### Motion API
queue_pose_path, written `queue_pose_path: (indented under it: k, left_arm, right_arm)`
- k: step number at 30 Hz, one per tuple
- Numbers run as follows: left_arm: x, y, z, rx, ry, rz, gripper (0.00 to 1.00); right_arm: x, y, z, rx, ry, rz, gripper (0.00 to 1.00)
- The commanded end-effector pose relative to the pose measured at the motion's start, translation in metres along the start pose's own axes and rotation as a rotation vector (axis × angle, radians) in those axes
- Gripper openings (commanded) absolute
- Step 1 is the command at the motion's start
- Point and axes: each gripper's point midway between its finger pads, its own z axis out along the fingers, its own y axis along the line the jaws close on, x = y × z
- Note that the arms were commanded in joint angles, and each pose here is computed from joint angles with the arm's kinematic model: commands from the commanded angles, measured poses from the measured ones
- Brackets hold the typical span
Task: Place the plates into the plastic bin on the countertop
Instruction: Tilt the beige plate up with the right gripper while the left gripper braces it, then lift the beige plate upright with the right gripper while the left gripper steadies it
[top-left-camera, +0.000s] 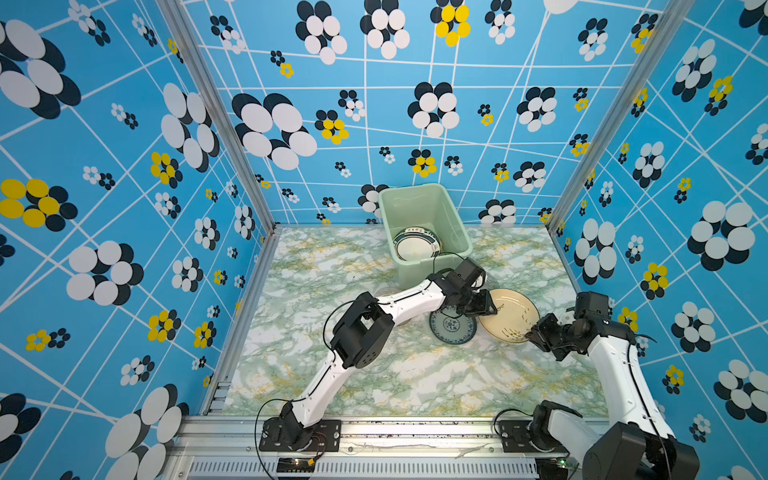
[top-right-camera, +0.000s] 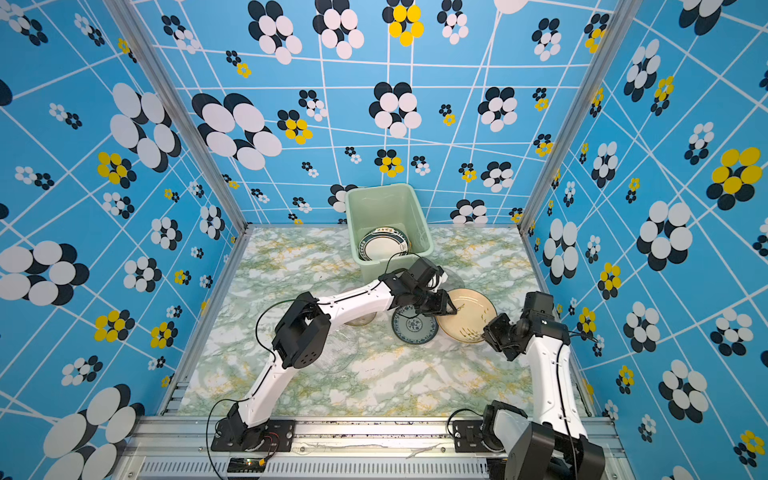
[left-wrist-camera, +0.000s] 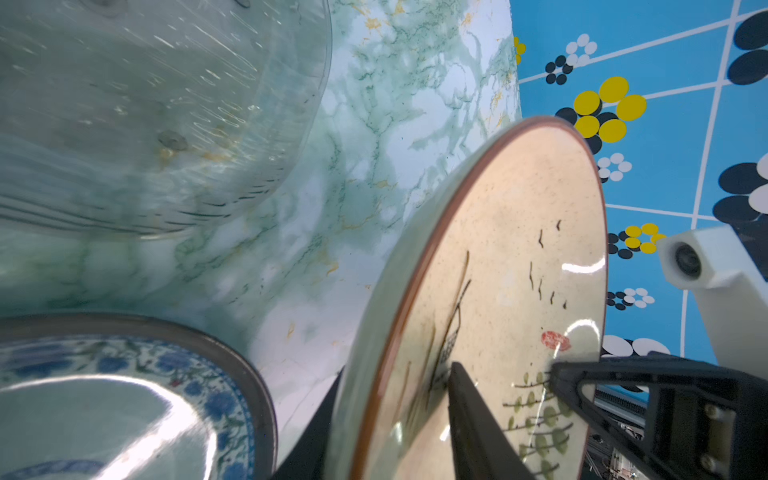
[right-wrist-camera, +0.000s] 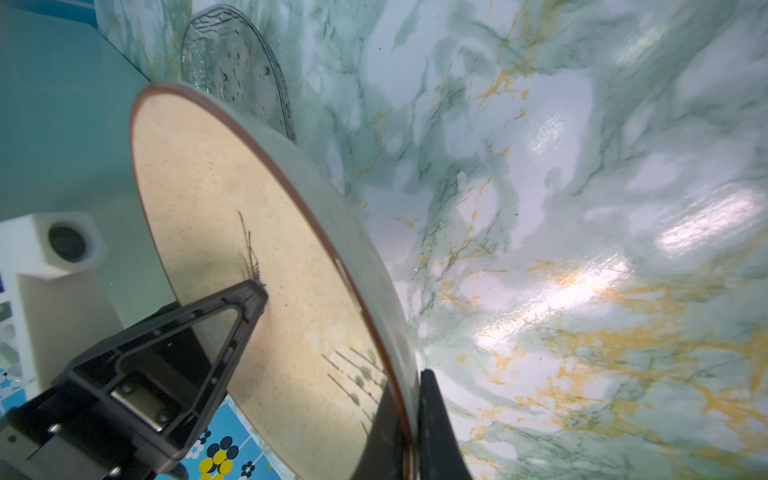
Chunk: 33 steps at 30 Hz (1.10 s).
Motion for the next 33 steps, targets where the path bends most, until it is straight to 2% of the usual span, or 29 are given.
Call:
queue_pose_path:
  k: [1,8,14,16,20,27,30,33]
  left_arm:
    - [-0.003,-0.029,-0.025,0.061,-0.035,0.032,0.31]
    - [-0.001,-0.035,-0.046,0.074,-0.064,0.036,0.2]
    - [-0.002,-0.045,-0.065,0.098,-0.102,0.031,0.02]
    - [-0.003,-0.049,-0.071,0.111,-0.118,0.025,0.0]
    - [-0.005,-0.054,-0.083,0.13,-0.146,-0.002,0.0]
    - [-0.012,-0.065,-0.118,0.194,-0.185,-0.072,0.0]
    - [-0.014,-0.072,-0.138,0.212,-0.192,-0.07,0.0]
    - [-0.015,-0.079,-0.16,0.222,-0.21,-0.06,0.0]
  right_arm:
    - [-0.008,0.035,-0.02,-0.129,-0.041,-0.057,0.0]
    - [-0.008,0.04,-0.027,-0.145,-0.05,-0.059,0.0]
    - [-0.007,0.047,-0.035,-0.171,-0.062,-0.054,0.08]
    - [-0.006,0.049,-0.036,-0.185,-0.057,-0.055,0.1]
    - [-0.004,0.055,-0.04,-0.207,-0.052,-0.063,0.21]
    - [0.0,0.071,-0.047,-0.286,-0.026,-0.121,0.68]
    - [0.004,0.078,-0.05,-0.324,-0.005,-0.159,0.76]
    - [0.009,0.081,-0.055,-0.338,-0.001,-0.197,0.78]
